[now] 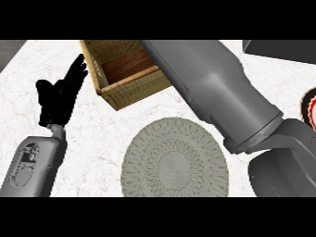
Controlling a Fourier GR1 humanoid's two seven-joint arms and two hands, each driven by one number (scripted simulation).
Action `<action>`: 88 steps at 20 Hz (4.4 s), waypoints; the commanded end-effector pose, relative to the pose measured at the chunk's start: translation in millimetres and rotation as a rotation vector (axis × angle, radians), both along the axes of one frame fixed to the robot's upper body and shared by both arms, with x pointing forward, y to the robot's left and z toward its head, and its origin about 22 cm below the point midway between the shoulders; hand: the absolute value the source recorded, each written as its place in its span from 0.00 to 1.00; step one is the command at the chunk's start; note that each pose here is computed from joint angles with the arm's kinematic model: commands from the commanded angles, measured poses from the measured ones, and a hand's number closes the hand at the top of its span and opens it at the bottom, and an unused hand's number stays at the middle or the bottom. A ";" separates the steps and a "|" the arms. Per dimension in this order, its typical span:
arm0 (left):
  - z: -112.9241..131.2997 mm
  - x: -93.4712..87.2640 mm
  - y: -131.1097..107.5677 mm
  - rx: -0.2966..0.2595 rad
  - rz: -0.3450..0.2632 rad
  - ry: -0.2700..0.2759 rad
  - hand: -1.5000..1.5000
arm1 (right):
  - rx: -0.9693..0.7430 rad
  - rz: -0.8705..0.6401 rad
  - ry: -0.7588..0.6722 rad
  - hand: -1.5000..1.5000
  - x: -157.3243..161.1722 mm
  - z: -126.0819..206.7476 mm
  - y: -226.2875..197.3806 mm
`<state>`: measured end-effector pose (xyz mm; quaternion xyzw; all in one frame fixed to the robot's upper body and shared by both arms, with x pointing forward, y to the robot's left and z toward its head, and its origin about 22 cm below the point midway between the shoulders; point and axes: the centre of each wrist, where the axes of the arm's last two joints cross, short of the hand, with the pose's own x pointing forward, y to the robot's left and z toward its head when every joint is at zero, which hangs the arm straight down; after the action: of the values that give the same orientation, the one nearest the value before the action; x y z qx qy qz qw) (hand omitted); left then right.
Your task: Pick the squash from the placemat and place it in the basket
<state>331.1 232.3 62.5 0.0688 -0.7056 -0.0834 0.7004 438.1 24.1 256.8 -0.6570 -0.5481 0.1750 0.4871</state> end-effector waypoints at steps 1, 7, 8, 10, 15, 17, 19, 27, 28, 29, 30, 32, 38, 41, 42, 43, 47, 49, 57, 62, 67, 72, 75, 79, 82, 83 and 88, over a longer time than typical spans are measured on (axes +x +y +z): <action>5.2 1.8 3.8 -0.003 0.010 -0.014 0.50 | -0.139 -0.068 0.086 1.00 -5.8 18.4 9.8; 1.3 1.5 0.6 0.000 -0.009 -0.006 0.50 | -0.134 -0.097 0.123 1.00 -8.5 22.7 13.6; 1.0 -1.1 -4.6 0.006 -0.003 -0.012 0.50 | -0.112 -0.108 0.144 1.00 -6.4 18.2 10.5; -1.5 -0.5 2.1 0.005 0.009 -0.010 0.50 | -0.106 -0.128 0.239 1.00 -5.6 22.5 9.7; -6.2 -0.1 -0.2 -0.012 0.027 -0.002 0.50 | -0.065 -0.116 0.402 1.00 -4.7 19.2 7.8; -6.1 -5.5 18.2 -0.014 0.019 -0.010 0.50 | -0.051 -0.127 0.403 1.00 0.9 2.7 -1.0; -3.2 -4.9 6.2 -0.006 0.023 -0.014 0.50 | -0.055 -0.117 0.402 1.00 -4.1 13.8 6.6; -12.3 -10.6 7.6 -0.011 0.046 0.003 0.50 | -0.095 -0.120 0.409 1.00 -2.5 -8.7 1.9; -8.9 -5.2 17.7 -0.005 0.059 -0.004 0.50 | -0.085 -0.122 0.422 1.00 0.3 -16.6 -3.2; -3.7 -1.8 14.6 -0.012 0.033 -0.006 0.50 | -0.102 -0.130 0.418 1.00 -3.1 -5.2 3.2; 0.8 -9.1 13.8 -0.004 0.030 -0.009 0.50 | -0.119 -0.134 0.436 1.00 -1.6 -15.6 -0.5; -9.1 -11.8 5.6 -0.005 0.032 -0.001 0.50 | -0.115 -0.155 0.445 1.00 -0.7 -30.6 -4.8; -7.6 -4.2 7.1 -0.009 0.037 0.003 0.50 | -0.125 -0.141 0.482 1.00 0.7 -42.5 -9.5; 3.0 -1.0 6.6 -0.011 0.034 0.009 0.50 | -0.113 -0.137 0.516 1.00 0.2 -29.4 -5.7; 4.7 -6.1 3.6 0.003 0.022 -0.006 0.50 | -0.094 -0.147 0.530 1.00 -0.4 -31.0 -5.4; 0.7 -3.9 5.9 -0.001 0.024 -0.013 0.50 | -0.087 -0.145 0.546 1.00 -0.7 -37.1 -6.7; 4.7 -4.2 15.2 -0.023 0.048 0.001 0.50 | -0.071 -0.132 0.562 1.00 0.9 -48.4 -11.9; -3.2 -12.5 6.9 -0.021 0.029 -0.002 0.50 | -0.054 -0.138 0.572 1.00 0.6 -44.7 -10.5; 1.0 -2.6 21.7 0.005 0.046 -0.005 0.50 | 0.027 -0.206 0.655 1.00 4.1 -56.8 -18.9; -6.5 -11.5 20.5 -0.014 0.046 0.016 0.50 | 0.078 -0.244 0.645 0.00 3.1 -55.6 -17.3; -6.9 -11.0 28.4 -0.002 0.061 0.007 0.50 | 0.189 -0.156 0.419 0.00 -2.3 -40.7 -6.3; -13.9 -16.1 29.8 -0.026 0.068 0.017 0.50 | 0.294 -0.101 0.246 0.00 -10.0 -6.3 10.0; -11.0 -14.7 36.0 -0.001 0.102 0.011 0.50 | 0.385 -0.104 0.157 0.00 -7.5 -3.2 7.6; -8.4 -16.6 41.7 -0.003 0.107 0.024 0.50 | 0.512 -0.131 0.099 0.00 -5.6 -9.8 3.7; -15.1 -19.2 47.4 -0.010 0.155 0.048 0.50 | 0.589 -0.114 0.030 0.00 -9.8 7.3 11.0; -19.9 -21.7 44.3 -0.016 0.145 0.049 0.50 | 0.634 -0.111 0.008 0.00 -11.4 14.7 13.5; -28.3 -33.4 60.5 -0.008 0.185 0.059 0.50 | 0.702 -0.094 0.010 0.00 -8.4 -9.0 5.0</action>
<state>304.2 285.1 40.5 0.1214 -0.6815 -0.0233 0.7213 434.0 24.1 255.3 -0.5159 -0.5717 0.0766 0.6334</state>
